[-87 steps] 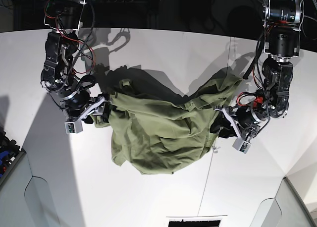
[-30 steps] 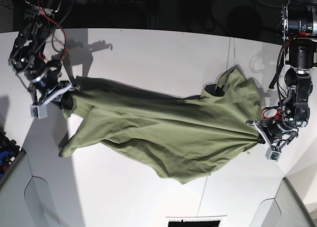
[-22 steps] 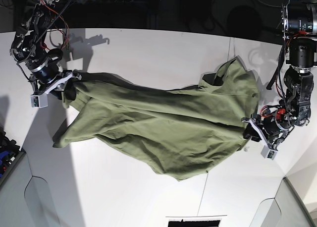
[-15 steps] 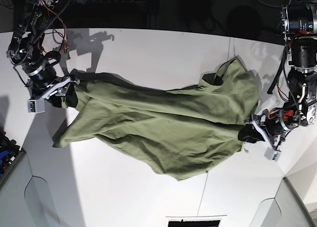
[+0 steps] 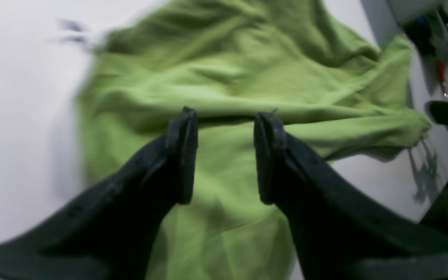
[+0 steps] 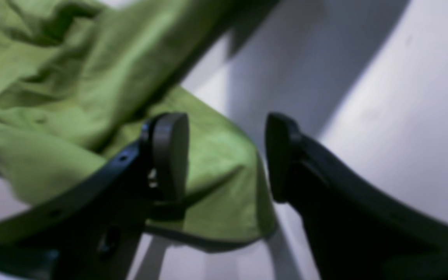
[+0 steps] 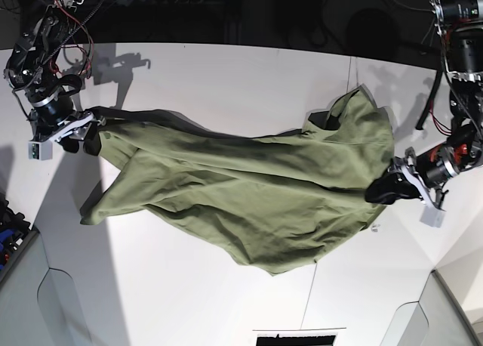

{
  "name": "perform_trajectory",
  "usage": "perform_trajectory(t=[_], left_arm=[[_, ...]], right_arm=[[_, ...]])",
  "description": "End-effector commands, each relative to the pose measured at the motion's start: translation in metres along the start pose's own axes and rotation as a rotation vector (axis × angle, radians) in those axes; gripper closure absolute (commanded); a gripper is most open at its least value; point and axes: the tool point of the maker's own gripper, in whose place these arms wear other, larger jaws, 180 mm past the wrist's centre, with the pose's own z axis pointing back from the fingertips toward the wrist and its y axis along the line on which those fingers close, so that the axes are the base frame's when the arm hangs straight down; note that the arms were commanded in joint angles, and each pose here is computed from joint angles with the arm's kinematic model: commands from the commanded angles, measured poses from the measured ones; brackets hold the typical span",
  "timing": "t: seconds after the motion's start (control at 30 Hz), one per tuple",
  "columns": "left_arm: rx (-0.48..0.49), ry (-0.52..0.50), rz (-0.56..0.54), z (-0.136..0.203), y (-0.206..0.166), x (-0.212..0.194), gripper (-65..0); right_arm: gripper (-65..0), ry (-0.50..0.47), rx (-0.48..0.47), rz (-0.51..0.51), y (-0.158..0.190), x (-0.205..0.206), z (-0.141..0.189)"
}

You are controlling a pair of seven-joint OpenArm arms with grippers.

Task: Layout the t-shirt on the table in an organized manner, then fold the t-shirt properly
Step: 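Reach the left gripper across the shirt and grasp its collar edge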

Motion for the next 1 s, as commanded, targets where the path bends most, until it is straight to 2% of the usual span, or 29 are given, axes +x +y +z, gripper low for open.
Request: perform_trajectory(t=[0.0, 0.2, 0.37, 0.43, 0.53, 0.57, 0.63, 0.73, 0.87, 0.97], left_arm=[[-0.038, -0.074, -0.058, 0.004, -0.016, 0.027, -26.7], [-0.145, -0.116, -0.284, -0.015, -0.098, 0.038, -26.7], [-0.178, -0.062, -0.482, -0.064, -0.15, 0.02, -26.7], [-0.174, -0.019, -0.537, -0.085, -0.167, 0.005, -26.7], [-0.193, 0.012, -0.597, -0.108, -0.188, -0.015, -26.7], [-0.201, 0.02, -0.61, -0.114, -0.193, -0.021, -26.7], [-0.204, 0.044, -0.625, -0.126, -0.196, -0.033, -26.7], [-0.141, 0.072, -0.591, -0.144, -0.182, -0.037, -26.7], [-0.086, 0.108, -0.578, -0.154, -0.158, -0.037, -26.7], [-0.056, 0.138, -0.581, -0.158, -0.144, -0.037, -26.7]], right_arm=[[-31.5, -0.044, 0.026, 0.01, 0.005, 0.015, -0.003], [-31.4, 0.069, 0.086, 0.062, 0.032, -0.022, -0.024], [-30.7, 0.087, 0.108, 0.077, 0.043, -0.027, -0.027], [-22.5, 0.093, 0.107, 0.076, 0.043, -0.028, -0.027], [-1.0, 0.1, 0.111, 0.079, 0.043, -0.029, -0.026], [0.0, 0.101, 0.11, 0.079, 0.043, -0.03, -0.026], [0.0, 0.135, 0.121, 0.082, 0.043, -0.035, -0.022], [0.0, 0.2, 0.168, 0.031, 0.048, -0.043, -0.009], [0.0, 0.133, 0.231, -0.03, 0.058, -0.036, 0.025], [0.0, 0.14, 0.236, -0.005, 0.064, -0.045, 0.05]])
